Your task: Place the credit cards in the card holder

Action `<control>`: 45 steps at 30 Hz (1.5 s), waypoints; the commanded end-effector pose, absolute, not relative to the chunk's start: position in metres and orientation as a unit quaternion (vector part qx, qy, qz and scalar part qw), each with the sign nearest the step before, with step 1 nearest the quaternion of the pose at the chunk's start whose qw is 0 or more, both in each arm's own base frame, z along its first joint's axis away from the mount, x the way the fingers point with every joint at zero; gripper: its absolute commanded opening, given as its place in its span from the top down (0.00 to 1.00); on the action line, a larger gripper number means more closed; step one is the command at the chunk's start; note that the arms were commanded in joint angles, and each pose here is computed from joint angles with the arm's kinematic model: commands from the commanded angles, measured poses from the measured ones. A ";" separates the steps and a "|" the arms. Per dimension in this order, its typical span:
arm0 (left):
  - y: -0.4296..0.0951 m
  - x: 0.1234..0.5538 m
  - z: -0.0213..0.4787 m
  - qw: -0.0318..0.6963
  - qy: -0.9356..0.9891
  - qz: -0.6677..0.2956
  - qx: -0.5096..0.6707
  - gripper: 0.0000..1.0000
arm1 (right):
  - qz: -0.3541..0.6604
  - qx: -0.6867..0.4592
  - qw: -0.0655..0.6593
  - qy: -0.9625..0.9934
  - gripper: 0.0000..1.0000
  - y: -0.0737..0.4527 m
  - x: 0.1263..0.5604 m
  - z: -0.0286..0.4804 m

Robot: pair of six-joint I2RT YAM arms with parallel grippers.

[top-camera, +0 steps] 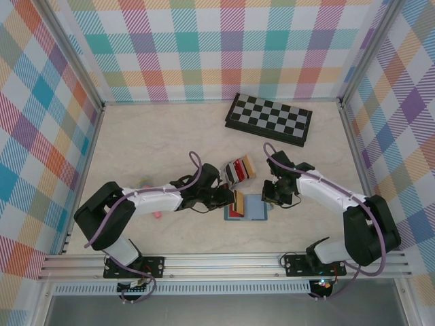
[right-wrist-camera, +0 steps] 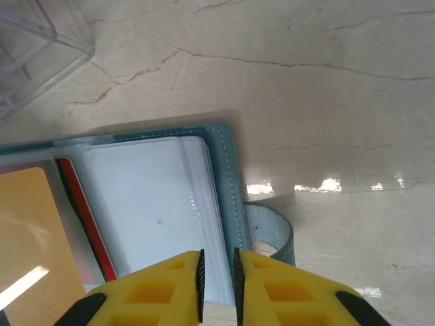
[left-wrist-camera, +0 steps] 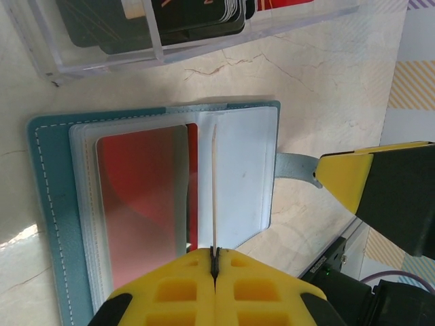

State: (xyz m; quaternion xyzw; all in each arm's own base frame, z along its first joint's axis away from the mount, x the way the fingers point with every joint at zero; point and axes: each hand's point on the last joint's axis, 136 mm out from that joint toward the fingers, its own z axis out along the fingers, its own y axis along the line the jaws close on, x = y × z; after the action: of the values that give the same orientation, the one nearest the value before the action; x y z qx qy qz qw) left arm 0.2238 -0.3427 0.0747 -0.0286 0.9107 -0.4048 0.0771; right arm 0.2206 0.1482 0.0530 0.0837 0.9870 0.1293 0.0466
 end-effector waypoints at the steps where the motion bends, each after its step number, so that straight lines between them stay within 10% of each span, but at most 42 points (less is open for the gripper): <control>1: -0.354 0.228 0.080 0.089 0.908 -0.409 -0.011 1.00 | 0.096 0.078 0.026 0.992 0.80 0.139 0.217 0.043; 45: -0.376 0.208 0.040 0.056 0.921 -0.384 0.024 1.00 | 0.082 0.073 -0.017 0.994 0.83 0.139 0.210 -0.002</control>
State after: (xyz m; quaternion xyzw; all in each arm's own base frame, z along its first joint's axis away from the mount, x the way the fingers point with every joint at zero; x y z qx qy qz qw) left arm 0.2242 -0.3736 0.0489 -0.0025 0.9122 -0.4018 0.0804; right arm 0.2148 0.1399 0.0119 0.0840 0.9925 0.0890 0.0015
